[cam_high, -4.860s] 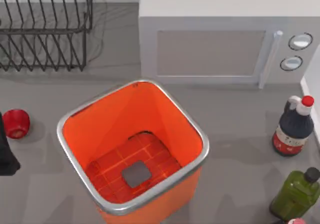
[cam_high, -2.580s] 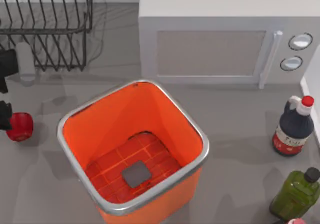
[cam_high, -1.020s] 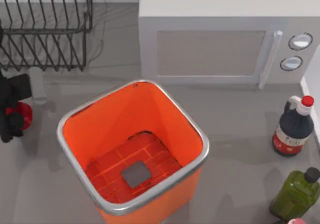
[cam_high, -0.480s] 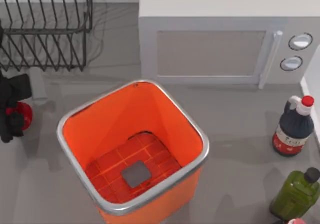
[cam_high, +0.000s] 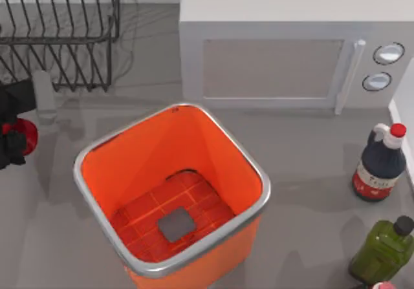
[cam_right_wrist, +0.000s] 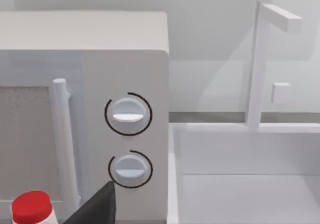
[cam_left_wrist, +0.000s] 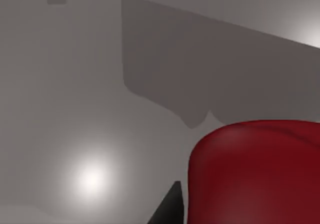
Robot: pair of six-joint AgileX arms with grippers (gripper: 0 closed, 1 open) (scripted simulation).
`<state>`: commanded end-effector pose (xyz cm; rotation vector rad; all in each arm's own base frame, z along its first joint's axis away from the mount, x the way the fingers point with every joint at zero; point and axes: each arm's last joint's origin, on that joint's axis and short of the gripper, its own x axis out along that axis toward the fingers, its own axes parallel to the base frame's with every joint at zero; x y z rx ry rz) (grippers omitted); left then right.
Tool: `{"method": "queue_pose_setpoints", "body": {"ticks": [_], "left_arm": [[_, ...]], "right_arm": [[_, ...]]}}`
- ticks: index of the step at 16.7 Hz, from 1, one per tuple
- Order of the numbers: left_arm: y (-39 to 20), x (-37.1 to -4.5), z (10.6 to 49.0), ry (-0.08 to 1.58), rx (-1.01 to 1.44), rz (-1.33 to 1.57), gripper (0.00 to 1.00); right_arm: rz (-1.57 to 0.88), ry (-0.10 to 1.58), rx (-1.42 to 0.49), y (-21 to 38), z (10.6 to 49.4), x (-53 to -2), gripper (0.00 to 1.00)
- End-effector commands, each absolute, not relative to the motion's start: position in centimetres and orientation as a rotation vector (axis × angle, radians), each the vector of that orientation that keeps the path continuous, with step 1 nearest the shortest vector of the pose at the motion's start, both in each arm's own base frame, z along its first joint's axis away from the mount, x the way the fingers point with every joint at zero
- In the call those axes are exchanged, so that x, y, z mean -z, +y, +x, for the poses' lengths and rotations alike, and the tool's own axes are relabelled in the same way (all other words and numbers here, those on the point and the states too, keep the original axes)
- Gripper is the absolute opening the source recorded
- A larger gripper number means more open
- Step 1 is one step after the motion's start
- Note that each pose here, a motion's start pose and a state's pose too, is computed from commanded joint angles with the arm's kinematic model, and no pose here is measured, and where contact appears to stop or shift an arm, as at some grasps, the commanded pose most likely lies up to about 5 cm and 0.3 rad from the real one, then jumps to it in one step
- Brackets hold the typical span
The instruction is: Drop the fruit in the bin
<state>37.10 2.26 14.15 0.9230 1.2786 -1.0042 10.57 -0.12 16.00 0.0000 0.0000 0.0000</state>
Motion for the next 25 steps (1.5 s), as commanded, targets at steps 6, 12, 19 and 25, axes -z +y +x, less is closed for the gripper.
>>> {"method": "queue_pose_setpoints", "body": {"ticks": [6,12,19,25], "left_arm": [[2.2,-22.5,37.0,1.295,1.019,0.915,0.00],[2.2,-26.4,36.3,1.281,0.998,0.920,0.00],[-1.7,-26.3,34.5,1.188,1.056,0.936,0.00],[-11.1,-25.0,26.7,0.928,1.296,0.983,0.00]], "right_arm": [[0.000,0.000,0.000,-0.1,10.6,-16.0,1.00],[0.000,0.000,0.000,-0.1,10.6,-16.0,1.00],[0.000,0.000,0.000,-0.1,10.6,-16.0,1.00],[0.000,0.000,0.000,-0.1,10.6,-16.0,1.00]]}}
